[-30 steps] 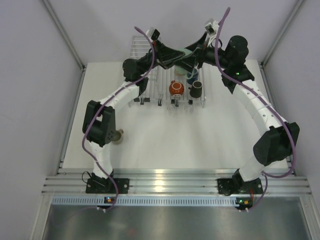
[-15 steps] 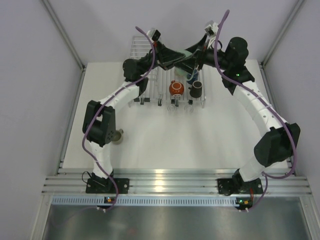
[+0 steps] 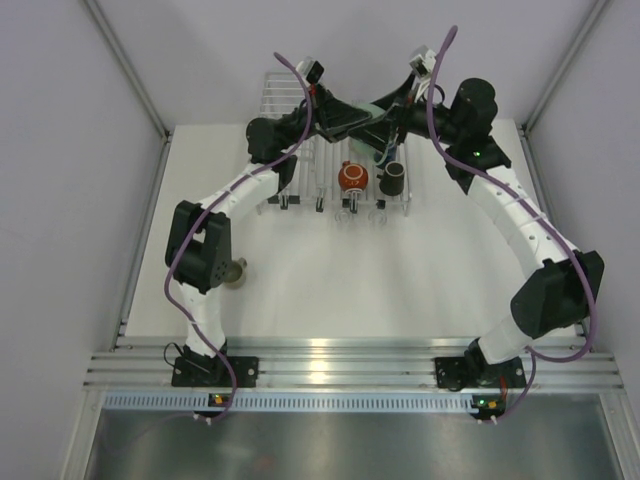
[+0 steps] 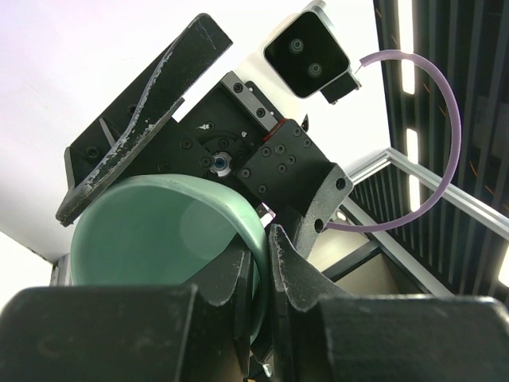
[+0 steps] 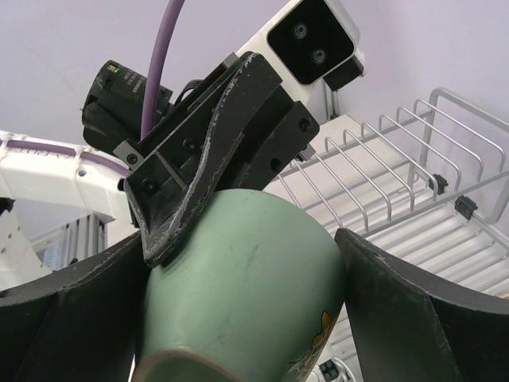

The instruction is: Load the cups into the dish rack

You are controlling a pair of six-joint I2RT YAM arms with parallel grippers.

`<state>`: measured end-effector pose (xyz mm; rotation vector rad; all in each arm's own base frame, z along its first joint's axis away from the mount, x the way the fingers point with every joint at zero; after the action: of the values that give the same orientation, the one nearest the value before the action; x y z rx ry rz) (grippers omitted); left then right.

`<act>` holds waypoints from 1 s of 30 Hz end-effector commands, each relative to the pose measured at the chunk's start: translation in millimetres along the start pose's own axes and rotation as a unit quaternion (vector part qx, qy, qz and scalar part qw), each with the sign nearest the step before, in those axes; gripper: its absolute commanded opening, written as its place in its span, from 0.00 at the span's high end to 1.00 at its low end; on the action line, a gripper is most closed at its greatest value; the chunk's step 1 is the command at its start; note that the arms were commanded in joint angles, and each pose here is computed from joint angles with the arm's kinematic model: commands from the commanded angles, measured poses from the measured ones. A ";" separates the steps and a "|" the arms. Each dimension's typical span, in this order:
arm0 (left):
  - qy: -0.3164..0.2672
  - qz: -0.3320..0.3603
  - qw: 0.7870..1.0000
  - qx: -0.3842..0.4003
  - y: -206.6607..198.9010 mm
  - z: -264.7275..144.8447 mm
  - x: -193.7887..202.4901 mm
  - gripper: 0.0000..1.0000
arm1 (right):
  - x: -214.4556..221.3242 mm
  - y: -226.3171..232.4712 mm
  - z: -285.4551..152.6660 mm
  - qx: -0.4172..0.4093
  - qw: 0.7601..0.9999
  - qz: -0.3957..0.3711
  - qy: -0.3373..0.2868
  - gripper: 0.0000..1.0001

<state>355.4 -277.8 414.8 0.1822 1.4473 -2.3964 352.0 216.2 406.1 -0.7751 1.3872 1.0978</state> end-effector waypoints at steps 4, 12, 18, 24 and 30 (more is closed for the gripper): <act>-0.045 0.072 0.994 0.063 -54.0 -1.4 -9.9 1.00 | -6.1 11.9 -10.2 -0.016 1.000 -0.012 0.007 0.92; -0.047 0.077 0.993 0.074 -64.8 -4.1 -12.2 1.00 | 6.1 5.8 -14.8 0.001 1.000 0.001 0.015 0.55; -0.048 0.079 0.993 0.073 -67.8 -6.3 -11.9 1.00 | 7.3 -0.7 -22.7 0.016 1.000 0.004 0.014 0.41; -0.048 0.081 0.993 0.074 -68.3 -6.2 -11.8 1.00 | 8.4 -2.3 -27.5 0.023 1.000 0.007 0.014 0.33; -0.049 0.082 0.993 0.074 -68.8 -7.2 -12.4 1.00 | 8.5 -2.7 -32.3 0.031 0.999 0.006 0.011 0.25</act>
<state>353.4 -279.2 410.0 0.2059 1.5007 -2.3968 348.5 209.9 395.3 -0.7428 1.4099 1.0851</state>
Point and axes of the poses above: each gripper's point midway between its finger pads, its own z axis out along the fingers, its own y axis along the line the jaws close on, x = y × z, the point moved 7 cm from there along -z, back along the fingers, and after that the axes turned 2 degrees about -z, right-handed, at the moved point
